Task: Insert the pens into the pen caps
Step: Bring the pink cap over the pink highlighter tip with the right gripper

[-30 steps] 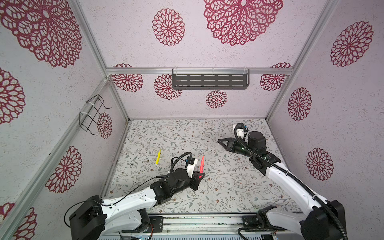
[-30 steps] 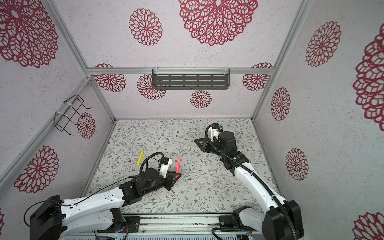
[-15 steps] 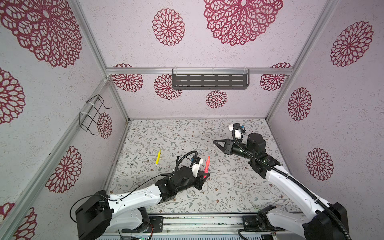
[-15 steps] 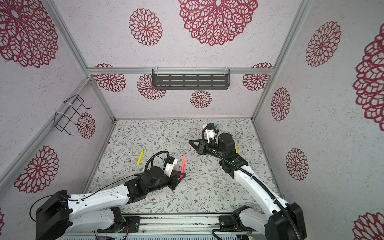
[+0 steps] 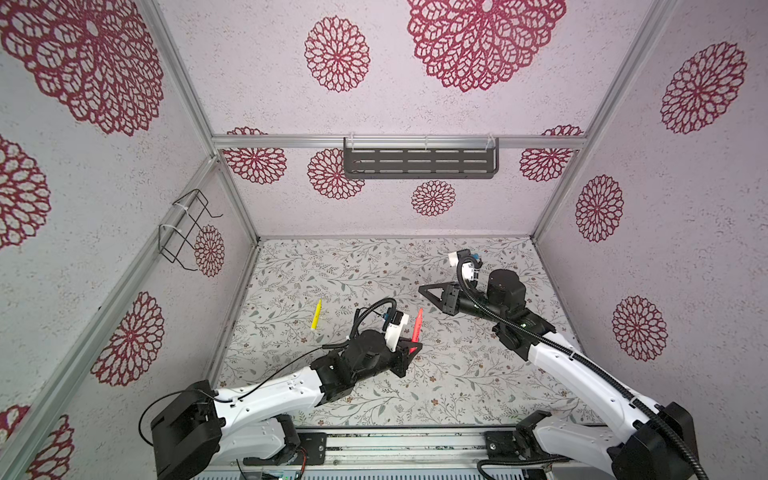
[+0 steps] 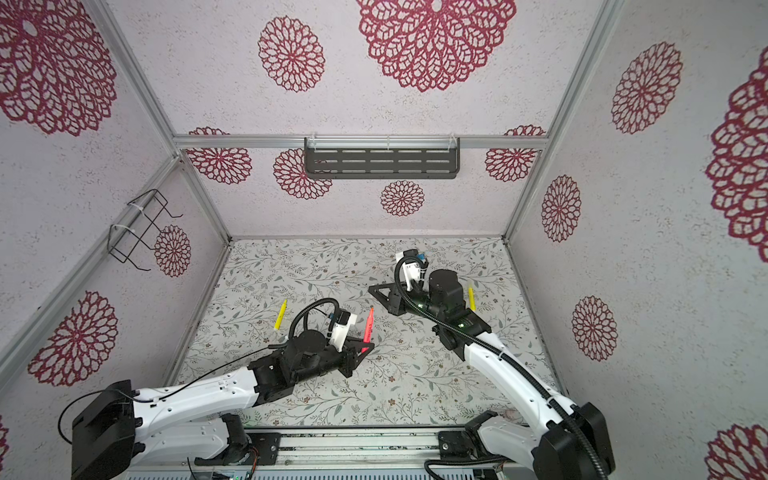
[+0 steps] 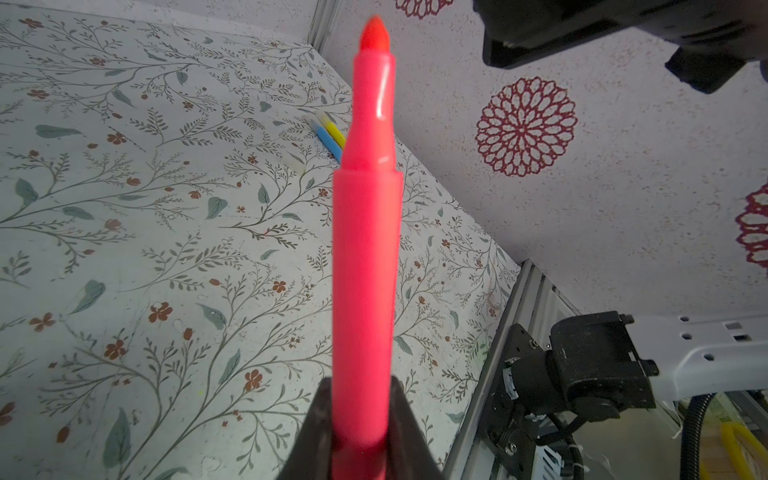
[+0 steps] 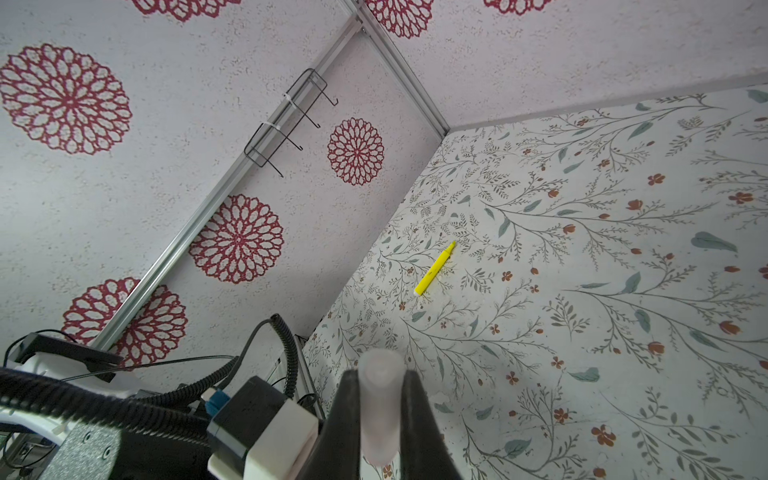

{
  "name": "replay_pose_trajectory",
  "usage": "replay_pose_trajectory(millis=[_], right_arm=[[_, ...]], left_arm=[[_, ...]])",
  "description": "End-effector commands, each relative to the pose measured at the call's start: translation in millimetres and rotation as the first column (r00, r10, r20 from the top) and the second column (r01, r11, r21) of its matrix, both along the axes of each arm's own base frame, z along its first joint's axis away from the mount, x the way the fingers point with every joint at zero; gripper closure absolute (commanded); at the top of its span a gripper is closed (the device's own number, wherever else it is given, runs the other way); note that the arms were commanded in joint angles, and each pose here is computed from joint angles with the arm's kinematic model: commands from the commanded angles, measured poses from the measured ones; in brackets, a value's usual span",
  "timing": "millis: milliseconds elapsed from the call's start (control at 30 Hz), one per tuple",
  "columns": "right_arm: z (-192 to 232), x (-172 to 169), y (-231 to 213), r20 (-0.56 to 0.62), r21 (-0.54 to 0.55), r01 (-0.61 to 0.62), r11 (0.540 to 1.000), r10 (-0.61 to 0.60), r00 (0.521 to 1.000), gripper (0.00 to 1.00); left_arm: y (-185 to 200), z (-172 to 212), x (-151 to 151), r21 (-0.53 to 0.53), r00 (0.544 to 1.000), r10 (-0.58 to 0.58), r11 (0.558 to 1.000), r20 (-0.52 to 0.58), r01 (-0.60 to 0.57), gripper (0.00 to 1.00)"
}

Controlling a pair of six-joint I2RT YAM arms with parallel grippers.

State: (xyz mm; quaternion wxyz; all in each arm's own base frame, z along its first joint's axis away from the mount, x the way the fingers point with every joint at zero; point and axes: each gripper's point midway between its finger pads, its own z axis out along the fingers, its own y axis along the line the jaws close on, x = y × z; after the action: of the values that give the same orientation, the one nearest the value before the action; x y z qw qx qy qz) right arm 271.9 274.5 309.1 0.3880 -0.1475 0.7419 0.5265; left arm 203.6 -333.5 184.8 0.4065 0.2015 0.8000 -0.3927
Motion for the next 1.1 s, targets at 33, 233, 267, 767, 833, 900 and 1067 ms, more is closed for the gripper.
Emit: replay_pose_trajectory(millis=[33,233,267,767,833,900,1067], right_arm=[[24.4,-17.3,1.4,0.116,0.043,-0.044,0.998,0.039,0.992,1.0],[22.4,-20.0,-0.3,0.116,0.037,-0.033,0.999,0.028,0.993,1.0],[22.2,-20.0,-0.5,0.116,0.036,-0.031,0.999,0.027,0.993,1.0],[16.2,-21.0,-0.1,0.106,0.04,-0.022,0.999,0.017,0.994,1.0],[16.3,-22.1,0.2,0.107,0.042,-0.023,0.999,0.019,0.994,1.0],[16.1,-23.1,0.7,0.106,0.047,-0.026,0.999,0.021,0.994,1.0],[20.6,-29.6,3.9,0.117,0.062,-0.049,0.997,0.041,0.992,1.0]], left_arm=[[-1.9,17.1,-1.6,-0.038,1.0,-0.008,0.999,0.029,0.009,1.0],[-0.2,19.9,-2.6,-0.045,0.999,-0.008,0.999,0.034,0.009,1.0],[0.0,20.0,-2.5,-0.045,0.999,-0.006,0.999,0.035,0.008,1.0],[4.1,23.7,-4.8,-0.059,0.999,-0.002,0.998,0.04,0.004,1.0],[4.8,24.8,-5.3,-0.062,0.999,-0.002,0.998,0.042,0.004,1.0],[5.7,25.7,-5.3,-0.064,0.999,0.0,0.998,0.044,0.002,1.0],[6.8,26.1,-5.6,-0.067,0.999,0.003,0.998,0.045,0.0,1.0]])
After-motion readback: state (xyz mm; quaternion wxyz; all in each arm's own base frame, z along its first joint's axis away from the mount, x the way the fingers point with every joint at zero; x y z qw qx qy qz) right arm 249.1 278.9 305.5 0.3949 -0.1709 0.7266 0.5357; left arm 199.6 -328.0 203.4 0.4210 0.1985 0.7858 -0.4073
